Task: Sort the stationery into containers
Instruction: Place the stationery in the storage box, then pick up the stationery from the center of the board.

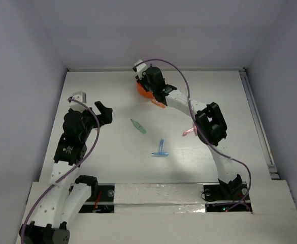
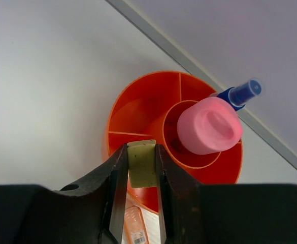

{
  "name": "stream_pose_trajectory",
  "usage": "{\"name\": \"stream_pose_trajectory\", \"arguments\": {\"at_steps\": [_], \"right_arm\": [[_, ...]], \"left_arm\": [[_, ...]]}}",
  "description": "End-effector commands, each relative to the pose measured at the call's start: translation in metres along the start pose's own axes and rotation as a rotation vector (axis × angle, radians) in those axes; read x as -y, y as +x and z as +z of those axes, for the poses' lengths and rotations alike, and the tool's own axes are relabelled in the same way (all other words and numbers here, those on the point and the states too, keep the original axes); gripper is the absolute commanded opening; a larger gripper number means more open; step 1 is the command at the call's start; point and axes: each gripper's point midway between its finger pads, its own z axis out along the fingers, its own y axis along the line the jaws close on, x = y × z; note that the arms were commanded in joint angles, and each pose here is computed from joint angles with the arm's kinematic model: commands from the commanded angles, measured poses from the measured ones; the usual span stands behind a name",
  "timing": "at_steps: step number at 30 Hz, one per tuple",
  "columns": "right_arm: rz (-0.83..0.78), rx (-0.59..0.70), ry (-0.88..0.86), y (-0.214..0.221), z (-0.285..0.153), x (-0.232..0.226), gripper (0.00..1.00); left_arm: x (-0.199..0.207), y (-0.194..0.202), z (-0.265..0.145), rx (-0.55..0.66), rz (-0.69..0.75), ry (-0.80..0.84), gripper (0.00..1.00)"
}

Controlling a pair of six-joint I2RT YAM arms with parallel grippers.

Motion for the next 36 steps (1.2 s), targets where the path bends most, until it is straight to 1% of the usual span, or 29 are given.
{"name": "stream_pose_trajectory", "arguments": {"at_steps": [1,3,4,5,6,7,9,10,11,14,16,17,18,20,21,22,23,24,25,27,28,29,30,31,32,33,34,36], "right_arm": [[-0.001,0.083,0.061,-0.024,0.003,0.019,0.31],[-0.002,0.080,0.065,-0.022,0.002,0.020,0.37],[-0.001,0.084,0.068,-0.024,0.001,0.021,0.37],[-0.002,0.087,0.069,-0.025,0.000,0.022,0.42],[0.000,0.090,0.074,-0.027,-0.001,0.023,0.43],[0.000,0.089,0.076,-0.027,-0.002,0.024,0.48],[0.006,0.099,0.071,-0.032,-0.005,0.024,0.49],[0.009,0.104,0.074,-0.035,-0.006,0.025,0.53],[0.012,0.105,0.076,-0.038,-0.009,0.027,0.55],[0.040,0.099,0.072,-0.041,-0.014,0.028,0.56],[0.100,0.125,0.057,-0.056,-0.028,0.029,0.56],[0.121,0.110,0.041,-0.049,-0.033,0.025,0.56],[0.188,0.154,0.031,-0.071,-0.053,0.029,0.55],[0.262,0.184,0.007,-0.082,-0.075,0.029,0.55],[0.329,0.158,-0.039,-0.067,-0.084,0.016,0.55],[0.365,0.218,-0.052,-0.091,-0.112,0.023,0.55],[0.416,0.241,-0.072,-0.096,-0.124,0.022,0.55],[0.465,0.208,-0.115,-0.079,-0.133,0.009,0.55],[0.488,0.248,-0.130,-0.095,-0.156,0.014,0.55],[0.532,0.249,-0.172,-0.095,-0.175,0.009,0.55],[0.541,0.218,-0.181,-0.081,-0.181,0.004,0.55],[0.547,0.247,-0.187,-0.091,-0.199,0.008,0.55],[0.550,0.247,-0.192,-0.090,-0.207,0.008,0.55],[0.550,0.224,-0.187,-0.077,-0.211,0.006,0.55],[0.546,0.222,-0.179,-0.074,-0.218,0.008,0.55],[0.541,0.252,-0.156,-0.081,-0.233,0.017,0.55],[0.539,0.240,-0.155,-0.073,-0.238,0.015,0.55],[0.534,0.259,-0.151,-0.076,-0.254,0.020,0.55]], "left_arm": [[0.001,-0.010,0.001,0.030,-0.001,0.001,0.92],[0.001,-0.010,0.001,0.030,-0.001,0.003,0.92],[-0.002,-0.011,0.002,0.030,-0.003,-0.007,0.92],[-0.001,-0.010,0.002,0.030,-0.003,-0.005,0.92],[-0.001,-0.010,0.002,0.030,-0.003,-0.005,0.92],[-0.001,-0.010,0.002,0.028,-0.005,-0.006,0.92],[-0.002,-0.009,0.003,0.026,-0.003,-0.007,0.92],[-0.005,-0.010,0.004,0.024,-0.004,-0.018,0.92],[-0.005,-0.009,0.004,0.021,-0.004,-0.020,0.92],[-0.010,-0.007,0.007,0.011,-0.003,-0.043,0.92],[-0.016,-0.001,0.012,-0.017,0.001,-0.076,0.91],[-0.021,0.000,0.014,-0.026,0.004,-0.093,0.88],[-0.030,0.003,0.015,-0.036,0.007,-0.142,0.87],[-0.039,0.013,0.023,-0.087,0.020,-0.182,0.84],[-0.045,0.020,0.025,-0.114,0.025,-0.212,0.83],[-0.049,0.026,0.028,-0.141,0.030,-0.228,0.82],[-0.054,0.035,0.034,-0.185,0.041,-0.248,0.81],[-0.063,0.041,0.035,-0.215,0.061,-0.289,0.81],[-0.072,0.046,0.040,-0.255,0.090,-0.331,0.80],[-0.090,0.053,0.040,-0.297,0.129,-0.425,0.77],[-0.095,0.059,0.045,-0.325,0.128,-0.433,0.76],[-0.092,0.064,0.049,-0.345,0.133,-0.409,0.75],[-0.096,0.065,0.051,-0.353,0.142,-0.430,0.75],[-0.104,0.074,0.053,-0.387,0.153,-0.461,0.74],[-0.113,0.073,0.055,-0.393,0.142,-0.486,0.74],[-0.110,0.078,0.058,-0.416,0.145,-0.460,0.73],[-0.117,0.088,0.062,-0.458,0.139,-0.472,0.73],[-0.119,0.092,0.070,-0.487,0.137,-0.461,0.72]]}}
